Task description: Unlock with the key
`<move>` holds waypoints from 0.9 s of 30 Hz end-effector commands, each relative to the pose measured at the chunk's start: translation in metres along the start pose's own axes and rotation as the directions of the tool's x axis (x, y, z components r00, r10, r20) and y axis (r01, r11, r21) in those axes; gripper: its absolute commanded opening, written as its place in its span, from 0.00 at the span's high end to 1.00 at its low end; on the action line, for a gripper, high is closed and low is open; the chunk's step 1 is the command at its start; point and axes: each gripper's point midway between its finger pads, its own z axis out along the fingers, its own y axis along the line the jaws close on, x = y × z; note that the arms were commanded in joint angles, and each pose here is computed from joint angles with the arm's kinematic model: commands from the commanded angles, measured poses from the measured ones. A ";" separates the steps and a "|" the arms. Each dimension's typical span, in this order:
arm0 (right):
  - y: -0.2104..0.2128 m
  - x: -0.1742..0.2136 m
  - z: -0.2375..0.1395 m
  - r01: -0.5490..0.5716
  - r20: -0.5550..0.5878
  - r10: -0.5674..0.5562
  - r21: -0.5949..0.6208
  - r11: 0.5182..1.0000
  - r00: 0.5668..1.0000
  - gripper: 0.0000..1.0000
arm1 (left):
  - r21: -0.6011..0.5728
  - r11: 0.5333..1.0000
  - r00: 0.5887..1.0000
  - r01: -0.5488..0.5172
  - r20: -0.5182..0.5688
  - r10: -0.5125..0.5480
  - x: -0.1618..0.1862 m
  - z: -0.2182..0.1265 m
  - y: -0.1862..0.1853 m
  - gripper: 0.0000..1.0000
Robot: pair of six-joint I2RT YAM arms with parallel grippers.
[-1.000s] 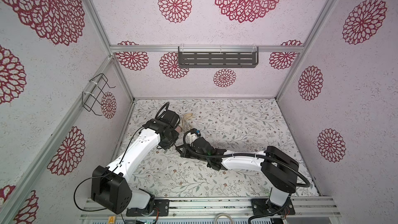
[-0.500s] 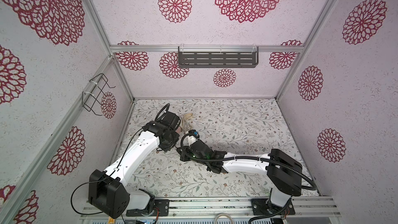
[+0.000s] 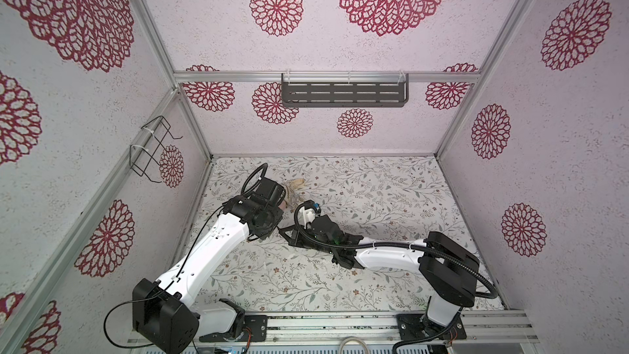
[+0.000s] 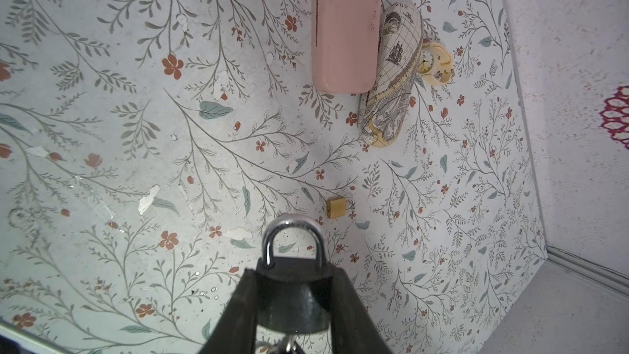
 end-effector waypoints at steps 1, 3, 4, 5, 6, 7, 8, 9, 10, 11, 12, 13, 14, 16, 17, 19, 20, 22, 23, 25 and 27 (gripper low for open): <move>0.061 -0.047 -0.010 0.065 0.166 -0.043 -0.125 0.990 0.985 1.00 | -0.009 0.999 0.984 -0.042 -0.176 0.039 0.043 -0.010 0.007 1.00; 0.056 -0.047 -0.009 0.095 0.181 -0.078 -0.088 0.992 0.980 1.00 | 0.002 0.999 0.982 -0.044 -0.183 0.044 0.046 -0.012 0.003 1.00; 0.056 -0.048 -0.009 0.103 0.185 -0.086 -0.083 0.991 0.979 1.00 | 0.000 0.999 0.980 -0.049 -0.192 0.048 0.049 -0.013 0.002 1.00; 0.057 -0.047 -0.008 0.107 0.186 -0.088 -0.091 0.990 0.979 1.00 | 0.000 0.998 0.978 -0.056 -0.203 0.054 0.052 -0.013 0.001 1.00; 0.060 -0.047 -0.008 0.105 0.187 -0.084 -0.103 0.989 0.979 1.00 | 0.001 0.998 0.974 -0.062 -0.219 0.061 0.056 -0.012 -0.001 1.00; 0.064 -0.047 -0.008 0.085 0.182 -0.061 -0.129 0.988 0.981 1.00 | -0.009 0.998 0.970 -0.067 -0.236 0.063 0.060 -0.011 0.000 1.00; 0.067 -0.048 -0.008 0.063 0.178 -0.034 -0.160 0.985 0.983 1.00 | -0.012 0.998 0.966 -0.061 -0.251 0.056 0.064 -0.012 0.000 1.00; 0.071 -0.048 -0.008 0.041 0.171 -0.009 -0.187 0.982 0.985 1.00 | 0.007 0.999 0.963 -0.050 -0.264 0.050 0.069 -0.013 -0.004 1.00; 0.073 -0.049 -0.007 0.028 0.166 0.004 -0.187 0.982 0.986 1.00 | 0.021 0.999 0.963 -0.038 -0.267 0.042 0.071 -0.015 -0.006 1.00; 0.072 -0.050 -0.006 0.026 0.166 0.002 -0.167 0.986 0.986 1.00 | 0.028 0.999 0.963 -0.029 -0.268 0.035 0.073 -0.017 -0.007 1.00; 0.072 -0.051 -0.005 0.042 0.171 -0.016 -0.148 0.988 0.985 1.00 | 0.043 0.999 0.963 -0.023 -0.269 0.033 0.073 -0.019 -0.010 1.00; 0.072 -0.053 -0.006 0.060 0.184 -0.036 -0.127 0.990 0.982 1.00 | 0.053 0.998 0.961 -0.020 -0.273 0.034 0.074 -0.021 -0.012 1.00; 0.070 -0.054 -0.008 0.075 0.197 -0.054 -0.102 0.992 0.979 1.00 | 0.054 0.998 0.961 -0.024 -0.275 0.038 0.074 -0.021 -0.012 1.00; 0.068 -0.059 -0.012 0.115 0.226 -0.097 -0.065 0.991 0.969 1.00 | 0.044 0.998 0.962 -0.043 -0.268 0.053 0.074 -0.022 -0.010 1.00; 0.067 -0.061 -0.013 0.126 0.235 -0.111 -0.047 0.991 0.966 1.00 | 0.037 0.998 0.962 -0.047 -0.266 0.055 0.074 -0.023 -0.009 1.00; 0.066 -0.063 -0.015 0.157 0.256 -0.147 -0.019 0.987 0.955 1.00 | 0.041 0.998 0.959 -0.046 -0.278 0.056 0.076 -0.023 -0.009 1.00; 0.067 -0.064 -0.017 0.168 0.264 -0.159 -0.014 0.986 0.951 1.00 | 0.045 0.998 0.956 -0.044 -0.288 0.055 0.078 -0.023 -0.010 1.00; 0.072 -0.061 -0.017 0.180 0.269 -0.160 -0.050 0.982 0.950 1.00 | 0.043 0.998 0.950 -0.046 -0.307 0.057 0.082 -0.021 -0.011 1.00; 0.073 -0.060 -0.017 0.181 0.271 -0.158 -0.060 0.982 0.950 1.00 | 0.038 0.998 0.947 -0.045 -0.316 0.055 0.083 -0.021 -0.009 1.00; 0.073 -0.055 -0.016 0.203 0.271 -0.177 -0.072 0.977 0.946 1.00 | 0.055 0.998 0.936 -0.023 -0.349 0.041 0.090 -0.021 -0.013 1.00; 0.071 -0.053 -0.017 0.211 0.271 -0.179 -0.092 0.973 0.946 1.00 | 0.061 0.998 0.937 -0.017 -0.347 0.037 0.089 -0.020 -0.013 1.00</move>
